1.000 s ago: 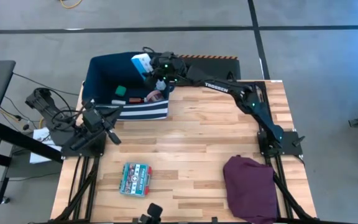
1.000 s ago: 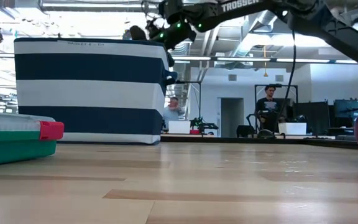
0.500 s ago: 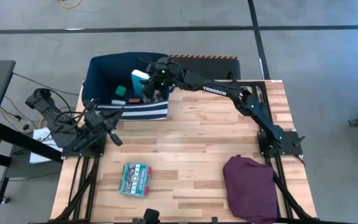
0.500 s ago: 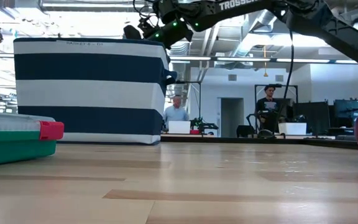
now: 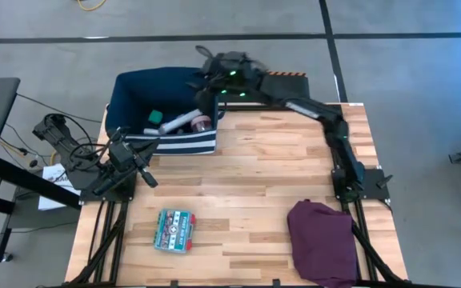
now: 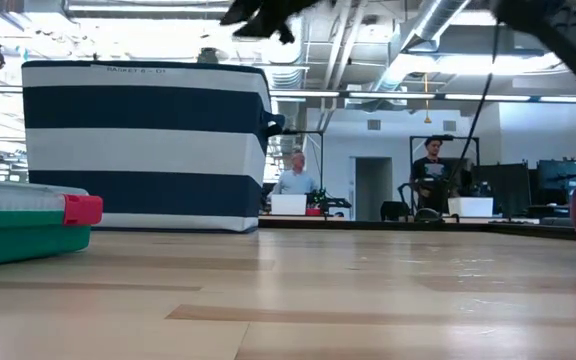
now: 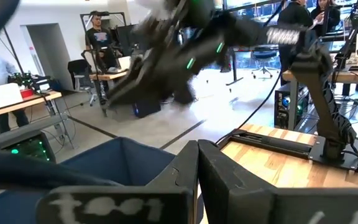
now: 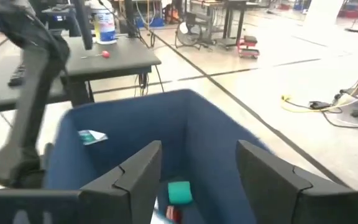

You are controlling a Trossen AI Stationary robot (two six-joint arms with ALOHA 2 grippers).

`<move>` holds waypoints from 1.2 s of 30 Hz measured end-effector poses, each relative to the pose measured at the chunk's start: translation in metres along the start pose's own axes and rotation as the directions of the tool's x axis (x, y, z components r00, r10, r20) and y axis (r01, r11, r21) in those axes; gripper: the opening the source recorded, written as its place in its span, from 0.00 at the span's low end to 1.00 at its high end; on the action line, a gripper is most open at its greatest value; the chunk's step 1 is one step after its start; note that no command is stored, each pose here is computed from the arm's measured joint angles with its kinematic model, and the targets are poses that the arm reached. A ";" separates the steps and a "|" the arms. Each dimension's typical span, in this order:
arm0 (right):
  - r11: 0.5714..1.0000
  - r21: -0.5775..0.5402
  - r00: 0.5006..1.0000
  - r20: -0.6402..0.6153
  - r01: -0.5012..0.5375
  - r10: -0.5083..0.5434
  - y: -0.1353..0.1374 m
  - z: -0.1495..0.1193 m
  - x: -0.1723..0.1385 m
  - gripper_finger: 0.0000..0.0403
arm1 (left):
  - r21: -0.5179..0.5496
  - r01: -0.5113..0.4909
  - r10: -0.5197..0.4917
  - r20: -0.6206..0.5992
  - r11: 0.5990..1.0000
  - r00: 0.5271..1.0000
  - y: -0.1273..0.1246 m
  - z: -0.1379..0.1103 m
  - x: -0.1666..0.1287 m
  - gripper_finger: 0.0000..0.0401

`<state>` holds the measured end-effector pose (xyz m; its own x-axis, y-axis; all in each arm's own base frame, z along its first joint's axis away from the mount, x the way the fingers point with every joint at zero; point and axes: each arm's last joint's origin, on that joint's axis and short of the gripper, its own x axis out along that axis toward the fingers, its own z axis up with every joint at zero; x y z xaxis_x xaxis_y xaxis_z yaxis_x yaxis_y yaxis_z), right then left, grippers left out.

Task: Pick & place medical supplies in basket/bin
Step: Put the green first aid kit into the blue bin

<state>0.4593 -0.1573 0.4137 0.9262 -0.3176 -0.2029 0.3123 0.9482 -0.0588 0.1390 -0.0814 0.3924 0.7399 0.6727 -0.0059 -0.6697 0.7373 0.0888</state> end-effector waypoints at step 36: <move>0.987 -0.154 0.741 -0.667 -0.036 -0.076 0.080 0.018 -0.213 0.32 | -0.334 0.313 -0.455 -0.726 0.889 0.515 -0.162 -0.084 0.046 0.00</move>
<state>0.2908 -0.0140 0.4694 0.5218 -0.3020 -0.7978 0.2422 0.9492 -0.2009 0.2764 -0.1648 0.2937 0.6394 0.0561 -0.7668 -0.3848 0.8868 -0.2560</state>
